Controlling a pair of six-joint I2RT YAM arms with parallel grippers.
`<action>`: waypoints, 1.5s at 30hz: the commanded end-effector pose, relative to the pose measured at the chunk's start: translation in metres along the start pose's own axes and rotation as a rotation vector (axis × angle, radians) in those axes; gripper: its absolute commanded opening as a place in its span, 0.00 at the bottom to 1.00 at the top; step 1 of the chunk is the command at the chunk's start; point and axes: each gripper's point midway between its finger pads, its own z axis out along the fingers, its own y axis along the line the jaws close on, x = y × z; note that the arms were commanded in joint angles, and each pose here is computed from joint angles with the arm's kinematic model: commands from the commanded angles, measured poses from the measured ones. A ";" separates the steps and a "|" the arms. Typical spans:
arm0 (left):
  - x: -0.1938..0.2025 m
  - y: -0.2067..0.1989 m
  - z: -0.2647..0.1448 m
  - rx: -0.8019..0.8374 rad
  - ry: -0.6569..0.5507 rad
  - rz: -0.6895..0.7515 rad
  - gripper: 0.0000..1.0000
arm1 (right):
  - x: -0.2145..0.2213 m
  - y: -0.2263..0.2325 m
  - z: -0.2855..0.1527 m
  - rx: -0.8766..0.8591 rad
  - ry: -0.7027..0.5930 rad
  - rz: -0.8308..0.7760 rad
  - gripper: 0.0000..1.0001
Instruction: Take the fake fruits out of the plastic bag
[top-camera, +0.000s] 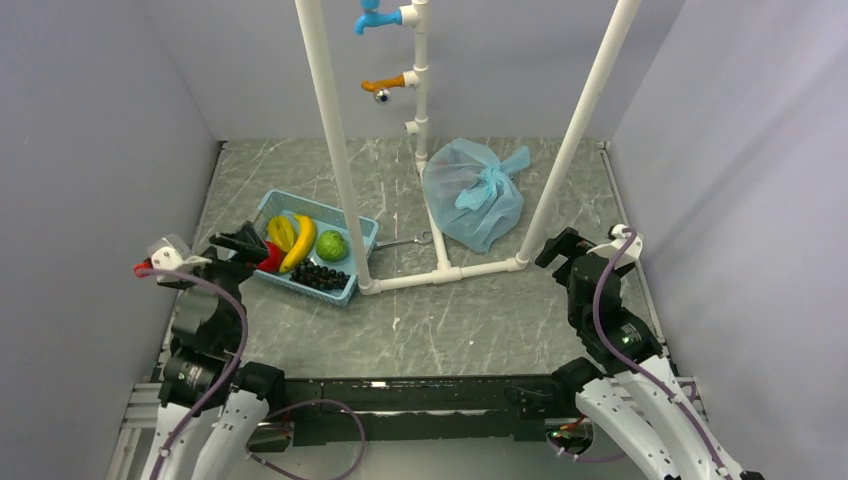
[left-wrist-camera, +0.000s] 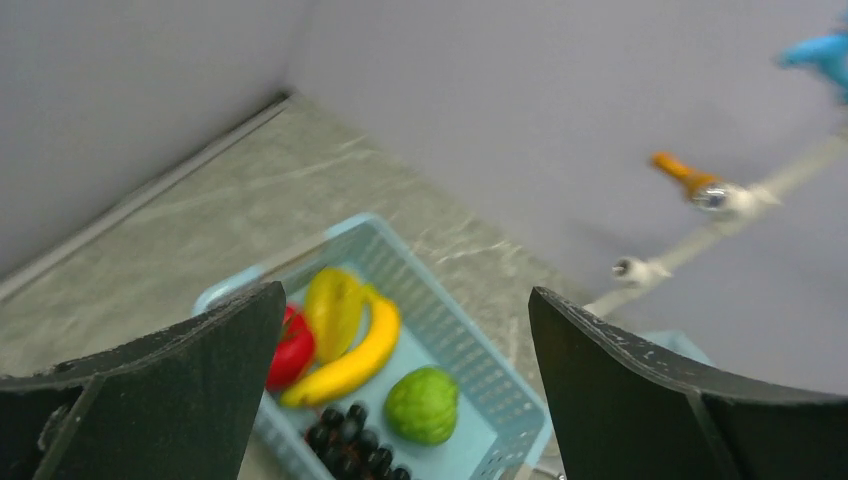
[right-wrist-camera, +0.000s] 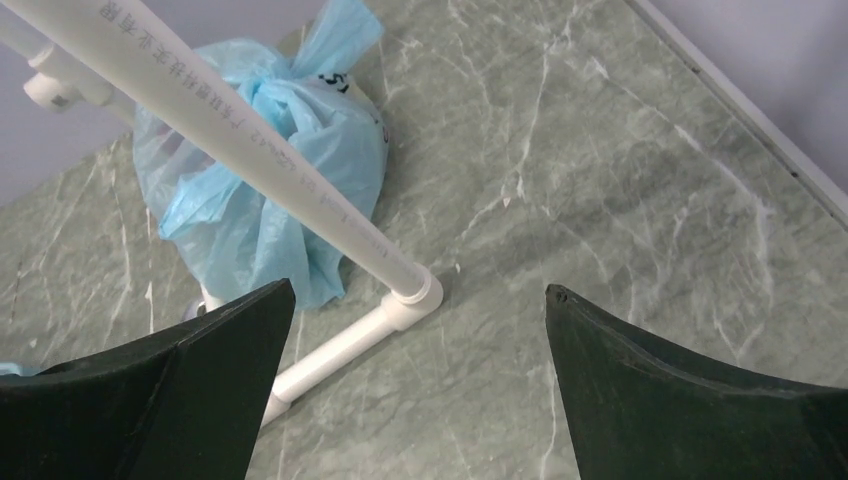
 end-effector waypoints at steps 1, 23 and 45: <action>0.018 0.059 -0.011 -0.402 0.107 -0.045 0.99 | 0.008 0.007 -0.018 -0.005 0.156 0.044 1.00; 0.035 -0.035 0.042 0.075 0.303 0.385 0.99 | 0.091 0.164 0.016 -0.371 0.404 -0.405 0.89; 0.019 0.003 0.019 0.012 0.177 0.386 0.94 | 0.040 0.188 0.224 -0.046 0.299 -0.447 0.86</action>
